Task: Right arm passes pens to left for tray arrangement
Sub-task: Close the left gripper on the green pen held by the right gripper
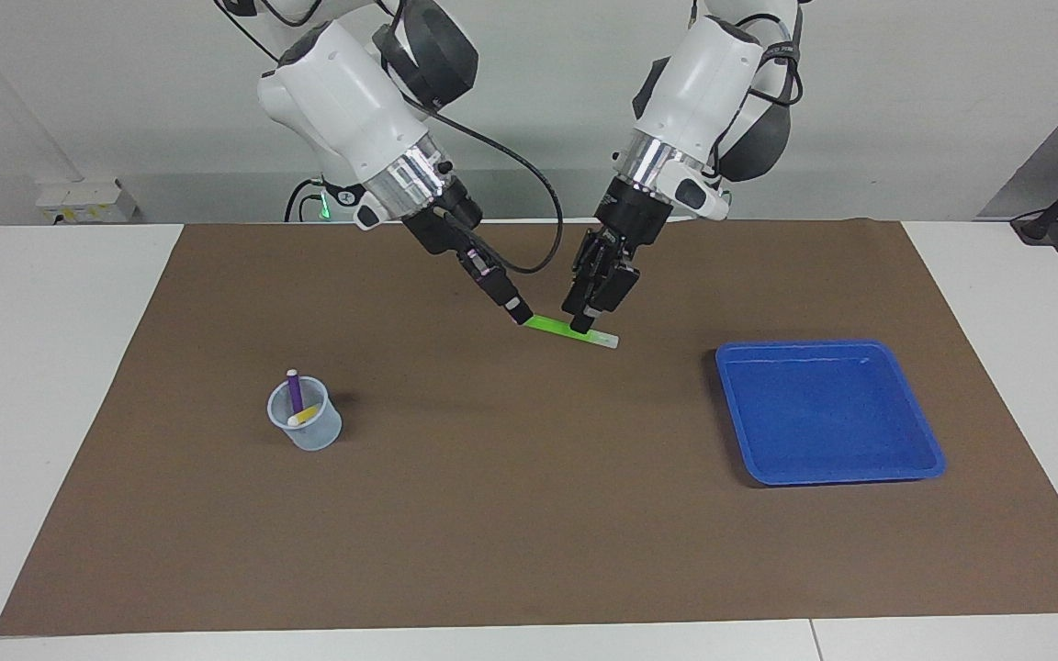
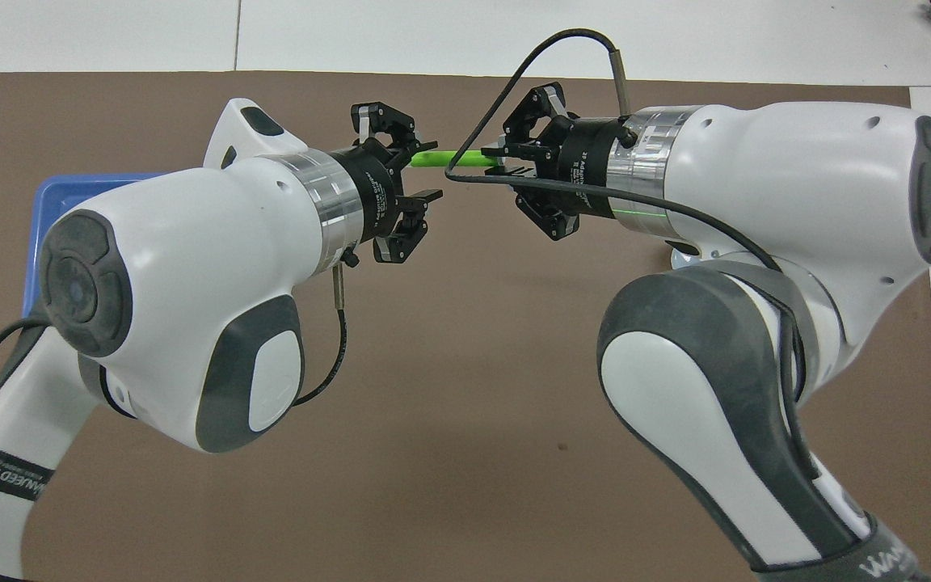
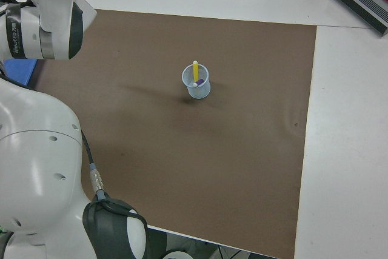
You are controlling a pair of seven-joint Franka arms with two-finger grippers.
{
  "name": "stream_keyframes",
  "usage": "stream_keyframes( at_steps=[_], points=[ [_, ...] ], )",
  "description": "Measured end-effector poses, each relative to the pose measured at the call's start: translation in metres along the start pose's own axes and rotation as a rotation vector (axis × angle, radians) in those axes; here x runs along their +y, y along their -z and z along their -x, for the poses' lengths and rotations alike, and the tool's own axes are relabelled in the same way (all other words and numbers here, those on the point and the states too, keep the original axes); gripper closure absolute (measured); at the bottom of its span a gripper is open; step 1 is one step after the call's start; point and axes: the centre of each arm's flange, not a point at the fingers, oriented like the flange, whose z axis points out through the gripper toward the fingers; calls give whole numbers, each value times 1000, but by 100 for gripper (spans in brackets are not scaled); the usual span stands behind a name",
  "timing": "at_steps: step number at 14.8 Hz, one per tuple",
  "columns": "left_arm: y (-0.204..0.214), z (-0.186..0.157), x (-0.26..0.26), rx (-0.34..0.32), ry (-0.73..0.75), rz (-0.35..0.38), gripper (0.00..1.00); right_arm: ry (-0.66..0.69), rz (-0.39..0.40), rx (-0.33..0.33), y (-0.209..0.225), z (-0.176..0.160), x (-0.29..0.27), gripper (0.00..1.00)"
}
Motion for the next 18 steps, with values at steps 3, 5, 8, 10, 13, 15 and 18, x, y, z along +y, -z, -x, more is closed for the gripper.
stream_keyframes(
  at_steps=[3,5,8,10,13,15,18],
  points=[
    [-1,0,0,-2,0,5,56,0,0,0,0,0,0,82],
    [-2,1,0,-2,-5,12,56,0,0,0,0,0,0,82],
    [-5,0,0,0,-8,17,50,1,0,0,0,1,0,82],
    [-9,-1,0,1,-8,20,49,1,0,0,0,1,0,82],
    [-10,-1,0,1,-7,20,52,-1,0,0,0,1,0,82],
    [-10,-1,0,1,-7,20,62,-4,0,0,0,1,0,82],
    [-10,-1,0,1,-8,20,67,-4,0,0,0,1,0,82]
  ],
)
